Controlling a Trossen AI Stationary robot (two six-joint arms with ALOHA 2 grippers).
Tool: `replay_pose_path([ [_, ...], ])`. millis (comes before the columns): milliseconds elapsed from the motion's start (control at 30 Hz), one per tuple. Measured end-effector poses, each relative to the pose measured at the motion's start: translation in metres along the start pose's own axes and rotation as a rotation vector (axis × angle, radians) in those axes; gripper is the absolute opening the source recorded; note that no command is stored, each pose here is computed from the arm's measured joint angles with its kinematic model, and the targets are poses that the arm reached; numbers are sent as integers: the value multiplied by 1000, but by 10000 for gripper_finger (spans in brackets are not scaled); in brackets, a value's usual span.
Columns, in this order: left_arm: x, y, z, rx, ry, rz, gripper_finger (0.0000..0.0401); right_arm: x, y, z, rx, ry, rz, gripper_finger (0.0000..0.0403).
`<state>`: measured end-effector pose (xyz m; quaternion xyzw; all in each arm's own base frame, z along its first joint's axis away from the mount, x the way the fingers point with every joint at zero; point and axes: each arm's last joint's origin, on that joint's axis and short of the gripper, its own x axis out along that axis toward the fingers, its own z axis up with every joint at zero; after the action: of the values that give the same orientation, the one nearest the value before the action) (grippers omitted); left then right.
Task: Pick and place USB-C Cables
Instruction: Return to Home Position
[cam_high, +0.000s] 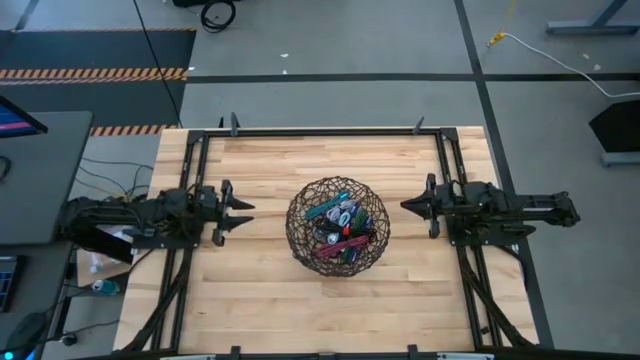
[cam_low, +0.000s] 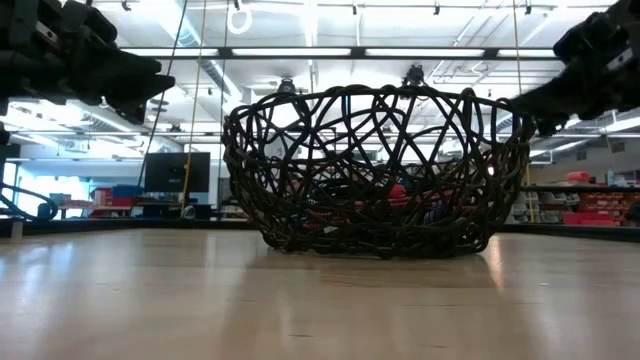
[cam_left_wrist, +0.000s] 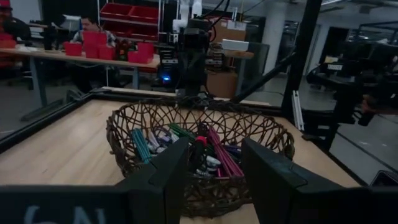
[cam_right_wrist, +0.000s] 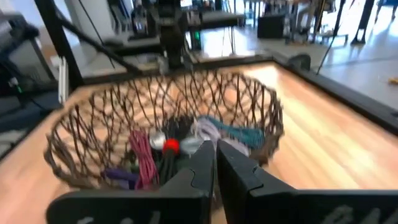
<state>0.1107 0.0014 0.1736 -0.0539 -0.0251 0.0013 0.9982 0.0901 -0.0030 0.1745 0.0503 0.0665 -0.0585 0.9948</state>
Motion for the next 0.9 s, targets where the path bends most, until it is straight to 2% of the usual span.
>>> replay_pose_path([
  [200, 0, 0, -1, -6, 14, 2, 156, 0, -1, -5, 1, 53, -7, 25],
  [367, 0, 0, -1, -7, 14, 2, 156, 0, -1, -5, -64, 55, -4, 25],
  [900, 0, 0, -1, -11, 13, 2, 156, 0, 0, -5, -36, 47, -2, 25],
])
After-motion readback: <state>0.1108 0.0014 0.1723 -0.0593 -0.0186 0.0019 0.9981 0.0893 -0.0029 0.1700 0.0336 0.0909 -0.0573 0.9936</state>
